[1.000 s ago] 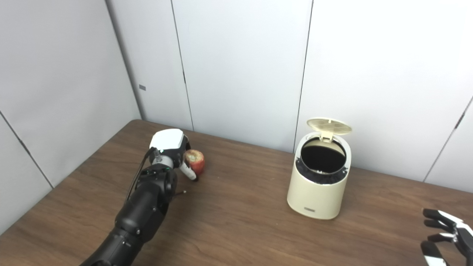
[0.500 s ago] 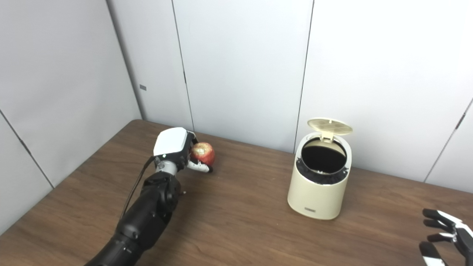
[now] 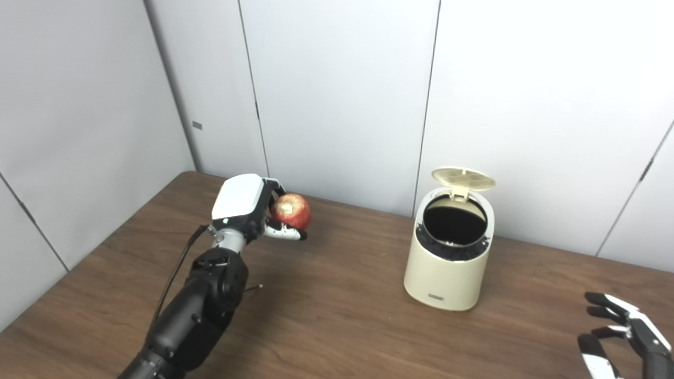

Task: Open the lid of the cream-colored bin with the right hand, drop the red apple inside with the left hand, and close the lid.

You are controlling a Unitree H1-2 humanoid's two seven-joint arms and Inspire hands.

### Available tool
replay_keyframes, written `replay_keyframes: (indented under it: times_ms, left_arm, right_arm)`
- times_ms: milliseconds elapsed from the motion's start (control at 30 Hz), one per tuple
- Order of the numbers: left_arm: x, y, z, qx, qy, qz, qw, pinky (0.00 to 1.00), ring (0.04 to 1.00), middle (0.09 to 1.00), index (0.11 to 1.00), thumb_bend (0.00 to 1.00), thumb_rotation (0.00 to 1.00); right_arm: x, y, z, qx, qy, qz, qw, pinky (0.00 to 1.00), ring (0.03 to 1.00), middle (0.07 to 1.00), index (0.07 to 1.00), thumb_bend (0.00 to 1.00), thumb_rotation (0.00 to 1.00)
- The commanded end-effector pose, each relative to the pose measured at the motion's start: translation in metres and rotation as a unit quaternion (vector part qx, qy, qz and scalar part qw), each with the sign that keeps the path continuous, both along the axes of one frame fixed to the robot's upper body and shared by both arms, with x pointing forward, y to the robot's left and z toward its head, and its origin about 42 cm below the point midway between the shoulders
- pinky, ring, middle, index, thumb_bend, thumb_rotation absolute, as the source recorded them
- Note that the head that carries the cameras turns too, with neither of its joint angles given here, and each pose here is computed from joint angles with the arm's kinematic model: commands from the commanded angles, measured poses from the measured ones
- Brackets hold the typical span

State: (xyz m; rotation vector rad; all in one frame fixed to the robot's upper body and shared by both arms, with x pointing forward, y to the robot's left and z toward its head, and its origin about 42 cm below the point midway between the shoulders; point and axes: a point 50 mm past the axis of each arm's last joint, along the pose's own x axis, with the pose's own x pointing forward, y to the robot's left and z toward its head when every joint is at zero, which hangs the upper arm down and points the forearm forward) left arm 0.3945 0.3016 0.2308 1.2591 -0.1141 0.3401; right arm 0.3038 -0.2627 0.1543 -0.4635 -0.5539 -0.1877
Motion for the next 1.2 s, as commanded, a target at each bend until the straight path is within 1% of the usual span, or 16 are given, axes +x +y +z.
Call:
replay_keyframes:
  times_ms: [0,100,133,167,200,300,333,367,433,567,733,867,1033,1167]
  left_arm:
    - [-0.002,-0.009,0.032,0.005,-0.074,-0.022,0.997,0.16,0.349,0.437,0.521,0.49,0.0]
    - [-0.01,-0.017,0.044,0.001,-0.096,-0.045,0.994,0.19,0.347,0.435,0.526,0.49,0.0]
    - [-0.013,-0.022,0.049,-0.003,-0.105,-0.056,0.993,0.19,0.346,0.438,0.528,0.49,0.0]
    - [-0.016,-0.025,0.053,-0.005,-0.113,-0.066,0.991,0.21,0.349,0.444,0.522,0.5,0.0]
    - [-0.019,-0.03,0.058,-0.009,-0.118,-0.075,0.99,0.23,0.358,0.455,0.518,0.5,0.0]
    - [-0.027,-0.042,0.068,-0.011,-0.136,-0.098,0.986,0.27,0.387,0.481,0.508,0.5,0.0]
    - [-0.03,-0.046,0.07,-0.012,-0.144,-0.106,0.984,0.27,0.387,0.481,0.509,0.5,0.0]
    - [-0.033,-0.051,0.072,-0.012,-0.153,-0.115,0.981,0.26,0.386,0.482,0.512,0.5,0.0]
    - [-0.036,-0.057,0.074,-0.014,-0.163,-0.126,0.978,0.26,0.387,0.487,0.513,0.5,0.0]
    - [-0.042,-0.068,0.075,-0.018,-0.182,-0.154,0.971,0.26,0.388,0.488,0.511,0.5,0.0]
    - [-0.048,-0.082,0.07,-0.032,-0.191,-0.183,0.964,0.25,0.384,0.482,0.514,0.5,0.0]
    - [-0.049,-0.092,0.065,-0.043,-0.196,-0.203,0.958,0.25,0.38,0.477,0.515,0.5,0.0]
    - [-0.047,-0.105,0.06,-0.059,-0.198,-0.217,0.954,0.22,0.367,0.467,0.517,0.5,0.0]
    - [-0.043,-0.115,0.057,-0.067,-0.195,-0.23,0.951,0.23,0.371,0.47,0.517,0.5,0.0]
  right_arm:
    - [0.0,0.007,0.014,0.005,-0.025,0.003,1.0,0.49,0.664,0.702,0.675,0.3,0.76]
    - [-0.004,0.015,0.018,0.008,-0.02,-0.006,1.0,0.49,0.662,0.699,0.675,0.21,0.65]
    - [-0.005,0.017,0.019,0.009,-0.02,-0.008,1.0,0.49,0.66,0.699,0.676,0.18,0.59]
    - [-0.005,0.019,0.021,0.01,-0.02,-0.009,1.0,0.49,0.658,0.699,0.677,0.15,0.51]
    - [-0.005,0.02,0.022,0.007,-0.022,-0.012,1.0,0.49,0.657,0.698,0.676,0.13,0.39]
    - [-0.005,0.024,0.025,-0.012,-0.024,-0.023,0.999,0.5,0.65,0.685,0.663,0.1,0.09]
    - [-0.005,0.025,0.025,-0.015,-0.025,-0.024,0.999,0.5,0.649,0.683,0.66,0.1,0.04]
    - [-0.005,0.025,0.025,-0.015,-0.025,-0.024,0.999,0.5,0.649,0.682,0.659,0.1,0.02]
    - [-0.005,0.026,0.024,-0.015,-0.023,-0.022,0.999,0.51,0.655,0.686,0.663,0.11,0.0]
    - [-0.004,0.028,0.019,-0.011,-0.017,-0.018,1.0,0.54,0.669,0.697,0.678,0.13,0.0]
    - [-0.002,0.029,0.008,-0.015,-0.006,-0.023,1.0,0.56,0.68,0.711,0.695,0.16,0.0]
    - [-0.002,0.031,0.002,-0.014,0.0,-0.025,1.0,0.58,0.693,0.72,0.708,0.18,0.04]
    - [0.0,0.036,-0.005,-0.01,0.002,-0.027,1.0,0.6,0.706,0.731,0.716,0.19,0.08]
    - [0.002,0.04,-0.008,-0.005,0.004,-0.03,1.0,0.6,0.706,0.735,0.719,0.2,0.1]
